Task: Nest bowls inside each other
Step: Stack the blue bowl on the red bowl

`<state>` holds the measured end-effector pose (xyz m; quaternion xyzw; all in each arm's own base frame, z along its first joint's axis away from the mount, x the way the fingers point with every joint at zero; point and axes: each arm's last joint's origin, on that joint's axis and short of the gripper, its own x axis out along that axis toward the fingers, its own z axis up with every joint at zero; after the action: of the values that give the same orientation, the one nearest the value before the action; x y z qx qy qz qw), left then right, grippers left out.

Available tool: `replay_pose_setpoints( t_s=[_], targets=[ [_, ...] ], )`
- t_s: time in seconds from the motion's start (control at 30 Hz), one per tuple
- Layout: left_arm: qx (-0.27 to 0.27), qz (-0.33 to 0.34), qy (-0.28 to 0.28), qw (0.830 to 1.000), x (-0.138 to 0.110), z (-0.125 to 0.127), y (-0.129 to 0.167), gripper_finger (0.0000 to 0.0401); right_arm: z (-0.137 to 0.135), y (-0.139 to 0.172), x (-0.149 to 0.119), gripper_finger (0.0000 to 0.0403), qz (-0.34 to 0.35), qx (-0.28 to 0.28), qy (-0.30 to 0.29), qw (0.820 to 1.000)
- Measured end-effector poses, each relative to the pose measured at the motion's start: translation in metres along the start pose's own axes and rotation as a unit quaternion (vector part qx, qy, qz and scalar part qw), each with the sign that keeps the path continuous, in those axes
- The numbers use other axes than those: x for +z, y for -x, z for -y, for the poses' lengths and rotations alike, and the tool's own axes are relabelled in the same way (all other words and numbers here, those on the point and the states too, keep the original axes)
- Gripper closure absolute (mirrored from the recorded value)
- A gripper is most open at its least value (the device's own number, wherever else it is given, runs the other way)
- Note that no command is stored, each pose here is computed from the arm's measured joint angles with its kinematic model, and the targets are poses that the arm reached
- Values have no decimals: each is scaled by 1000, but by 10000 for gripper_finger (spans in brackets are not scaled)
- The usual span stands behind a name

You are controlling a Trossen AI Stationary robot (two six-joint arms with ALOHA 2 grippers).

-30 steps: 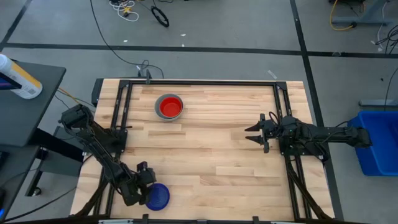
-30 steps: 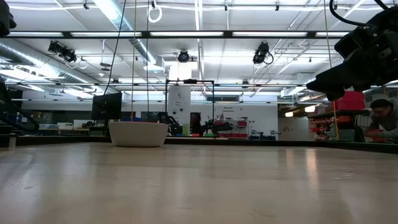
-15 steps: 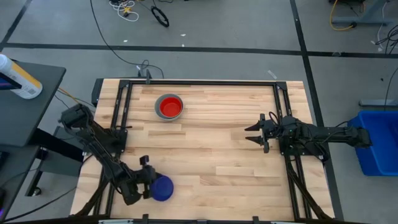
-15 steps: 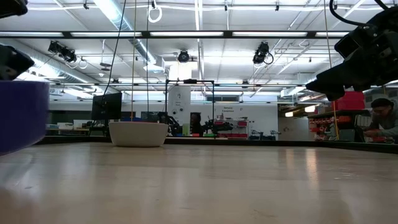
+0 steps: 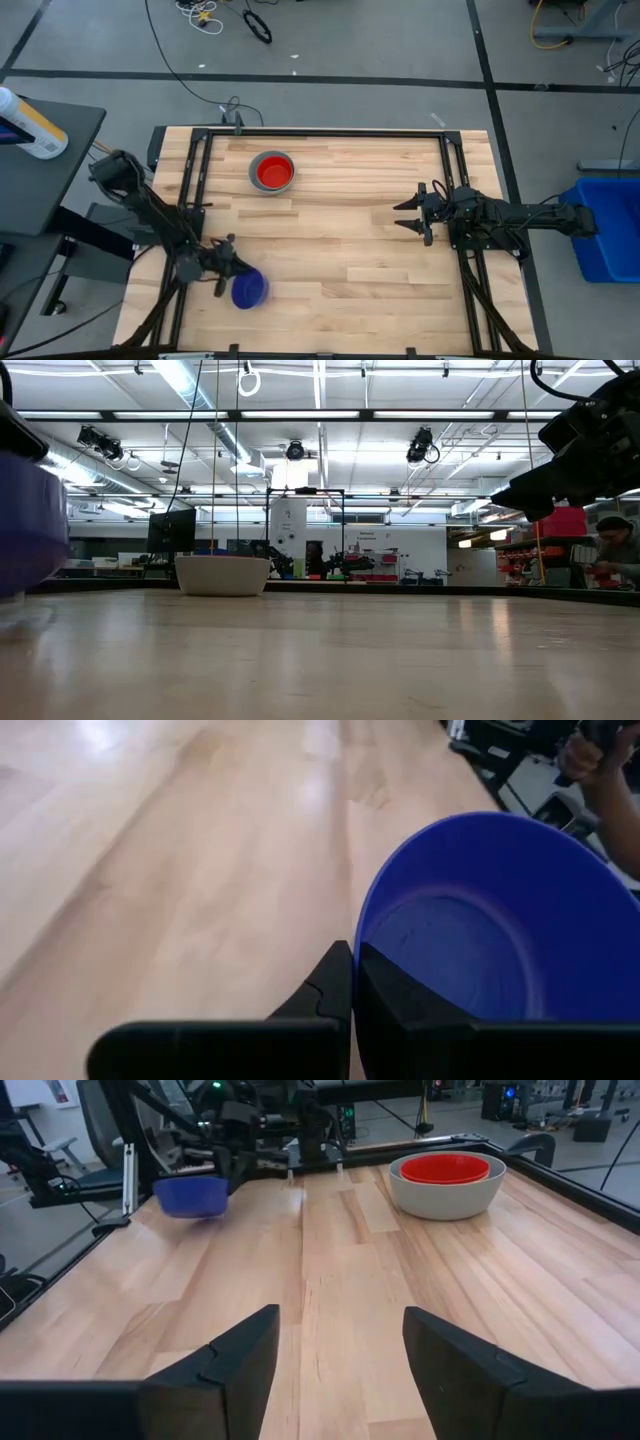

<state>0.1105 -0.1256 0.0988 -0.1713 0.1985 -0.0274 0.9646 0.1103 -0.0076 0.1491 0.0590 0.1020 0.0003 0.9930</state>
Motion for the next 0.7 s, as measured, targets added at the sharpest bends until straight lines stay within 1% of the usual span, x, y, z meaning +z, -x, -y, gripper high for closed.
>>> replay_pose_setpoints(
  t_s=[0.1, 0.3, 0.5, 0.6, 0.7],
  targets=[
    [-1, 2, -13, 1000, -4, -15, 8, 395, 0, 0, 0, 176, 0, 0, 0, 1000],
    [6, 10, -65, 998, 0, -15, 11, 395, 0, 0, 0, 170, 0, 0, 0, 1000],
    [-9, 61, -100, 993, 18, -11, 20, 395, 0, 0, 0, 162, 2, 1, -1, 1000],
    [-11, 72, -105, 992, 26, -13, 27, 395, 0, 0, 1, 158, 3, 1, -1, 1000],
    [-9, 75, -98, 992, 32, -19, 35, 395, 0, 0, 1, 152, 3, 1, -1, 1000]
  ],
)
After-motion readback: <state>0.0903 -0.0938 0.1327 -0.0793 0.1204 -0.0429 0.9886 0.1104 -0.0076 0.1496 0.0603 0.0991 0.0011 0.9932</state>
